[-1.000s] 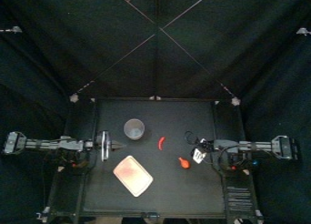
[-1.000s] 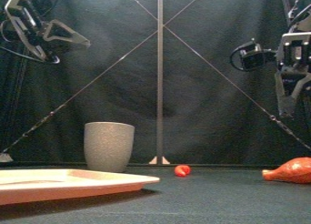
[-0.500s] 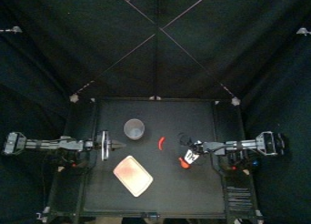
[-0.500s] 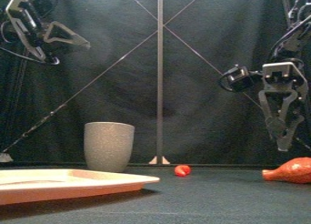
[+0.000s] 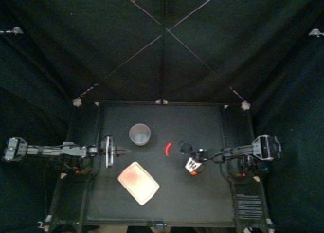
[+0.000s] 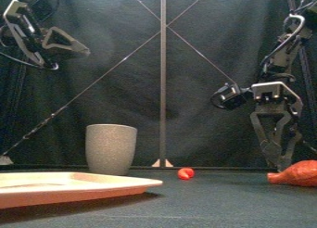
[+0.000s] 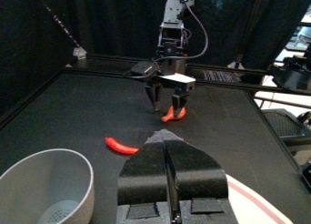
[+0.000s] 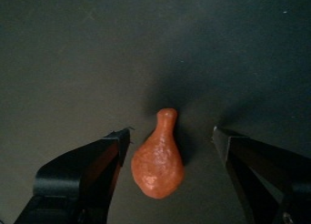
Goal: Pick the drumstick then place it in the grey bowl
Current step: Pick the drumstick
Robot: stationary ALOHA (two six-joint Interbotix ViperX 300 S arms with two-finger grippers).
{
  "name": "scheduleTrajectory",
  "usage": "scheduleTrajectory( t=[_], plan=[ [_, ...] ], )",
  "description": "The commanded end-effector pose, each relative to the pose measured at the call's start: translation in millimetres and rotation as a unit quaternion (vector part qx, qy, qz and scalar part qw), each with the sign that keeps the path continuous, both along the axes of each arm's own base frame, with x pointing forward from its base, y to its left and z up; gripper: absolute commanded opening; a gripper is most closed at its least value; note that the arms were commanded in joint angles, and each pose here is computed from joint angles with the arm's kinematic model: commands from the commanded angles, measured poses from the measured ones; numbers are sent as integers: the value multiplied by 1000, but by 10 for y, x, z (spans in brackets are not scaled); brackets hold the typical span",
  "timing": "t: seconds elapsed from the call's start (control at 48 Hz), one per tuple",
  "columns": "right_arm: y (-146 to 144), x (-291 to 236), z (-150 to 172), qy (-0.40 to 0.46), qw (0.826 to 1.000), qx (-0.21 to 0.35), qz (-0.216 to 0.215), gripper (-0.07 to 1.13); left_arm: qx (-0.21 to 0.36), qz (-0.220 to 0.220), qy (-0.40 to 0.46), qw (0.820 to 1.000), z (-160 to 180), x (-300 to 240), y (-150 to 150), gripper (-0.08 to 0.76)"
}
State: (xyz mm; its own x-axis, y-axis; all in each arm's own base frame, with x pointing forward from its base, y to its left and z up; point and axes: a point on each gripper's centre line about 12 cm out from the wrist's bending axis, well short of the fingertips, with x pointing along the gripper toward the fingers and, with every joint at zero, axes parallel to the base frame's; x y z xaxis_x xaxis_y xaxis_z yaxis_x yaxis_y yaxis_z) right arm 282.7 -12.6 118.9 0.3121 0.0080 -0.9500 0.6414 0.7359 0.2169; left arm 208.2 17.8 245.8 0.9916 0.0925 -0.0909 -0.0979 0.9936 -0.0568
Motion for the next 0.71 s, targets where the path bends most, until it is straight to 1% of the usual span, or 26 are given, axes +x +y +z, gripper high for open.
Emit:
scheduleTrajectory(
  t=[0.021,0.188,0.312,0.562,0.708],
  plan=[
    [40,76,13,-5,1000,3,4,1033,1,1,-8,1000,43,15,6,-22],
    [73,103,-68,10,1000,7,5,1026,0,1,-8,1000,37,14,6,-22],
    [101,112,-111,18,1000,8,9,976,-1,1,-7,1000,28,8,5,-22],
    [134,141,-137,24,1000,6,18,683,-1,1,-5,1000,11,1,4,-22],
    [137,165,-123,21,1000,6,19,564,-1,1,-5,1000,13,1,5,-22]
  ],
)
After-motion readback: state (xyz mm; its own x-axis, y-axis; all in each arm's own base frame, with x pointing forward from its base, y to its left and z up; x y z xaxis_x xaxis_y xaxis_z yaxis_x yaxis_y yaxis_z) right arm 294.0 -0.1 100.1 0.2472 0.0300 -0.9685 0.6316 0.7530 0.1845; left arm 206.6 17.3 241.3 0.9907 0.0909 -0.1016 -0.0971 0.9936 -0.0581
